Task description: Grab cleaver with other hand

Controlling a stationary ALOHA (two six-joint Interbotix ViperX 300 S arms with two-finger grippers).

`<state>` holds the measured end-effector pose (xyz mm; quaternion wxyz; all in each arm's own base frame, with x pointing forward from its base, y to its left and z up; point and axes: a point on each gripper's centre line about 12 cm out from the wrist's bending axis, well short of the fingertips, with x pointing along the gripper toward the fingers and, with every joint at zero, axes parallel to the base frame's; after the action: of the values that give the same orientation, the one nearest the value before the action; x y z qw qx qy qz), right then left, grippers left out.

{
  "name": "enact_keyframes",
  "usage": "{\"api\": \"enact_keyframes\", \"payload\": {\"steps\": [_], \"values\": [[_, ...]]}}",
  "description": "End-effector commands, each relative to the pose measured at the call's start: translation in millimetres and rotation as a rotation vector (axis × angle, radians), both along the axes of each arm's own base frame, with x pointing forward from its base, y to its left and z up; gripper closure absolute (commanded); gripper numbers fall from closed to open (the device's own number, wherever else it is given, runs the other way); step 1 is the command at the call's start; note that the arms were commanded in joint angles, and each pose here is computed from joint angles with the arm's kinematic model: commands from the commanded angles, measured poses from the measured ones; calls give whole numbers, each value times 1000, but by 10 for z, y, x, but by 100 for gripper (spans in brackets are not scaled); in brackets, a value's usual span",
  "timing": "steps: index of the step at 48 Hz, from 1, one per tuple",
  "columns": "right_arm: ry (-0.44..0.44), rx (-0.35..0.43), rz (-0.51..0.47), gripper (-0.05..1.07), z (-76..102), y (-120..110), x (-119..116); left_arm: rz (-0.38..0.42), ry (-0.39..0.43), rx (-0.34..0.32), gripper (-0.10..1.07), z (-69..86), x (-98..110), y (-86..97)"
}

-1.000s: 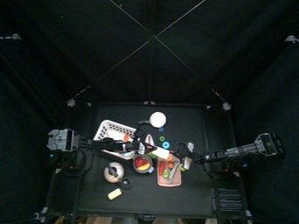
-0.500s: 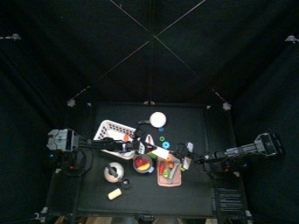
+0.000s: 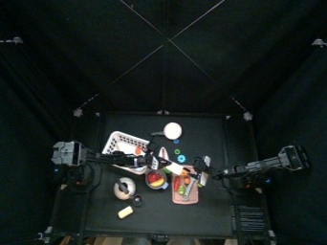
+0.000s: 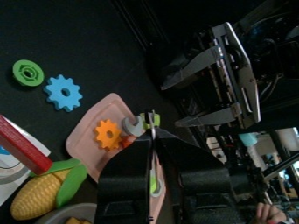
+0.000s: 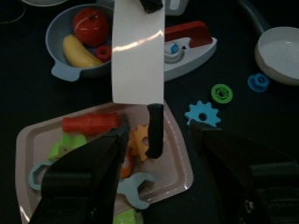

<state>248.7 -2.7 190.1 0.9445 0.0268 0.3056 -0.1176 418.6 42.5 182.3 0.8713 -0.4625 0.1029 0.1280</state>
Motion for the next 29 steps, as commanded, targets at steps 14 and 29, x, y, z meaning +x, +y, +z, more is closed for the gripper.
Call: {"api": "enact_keyframes", "payload": {"steps": [14, 29], "values": [[-15, 4, -1, 12, 47, 0, 17, 4, -27, 8, 50, 83, -9, 25], [-12, 3, -1, 12, 36, 1, 9, 9, -114, 27, 50, 288, -193, 19]]}}
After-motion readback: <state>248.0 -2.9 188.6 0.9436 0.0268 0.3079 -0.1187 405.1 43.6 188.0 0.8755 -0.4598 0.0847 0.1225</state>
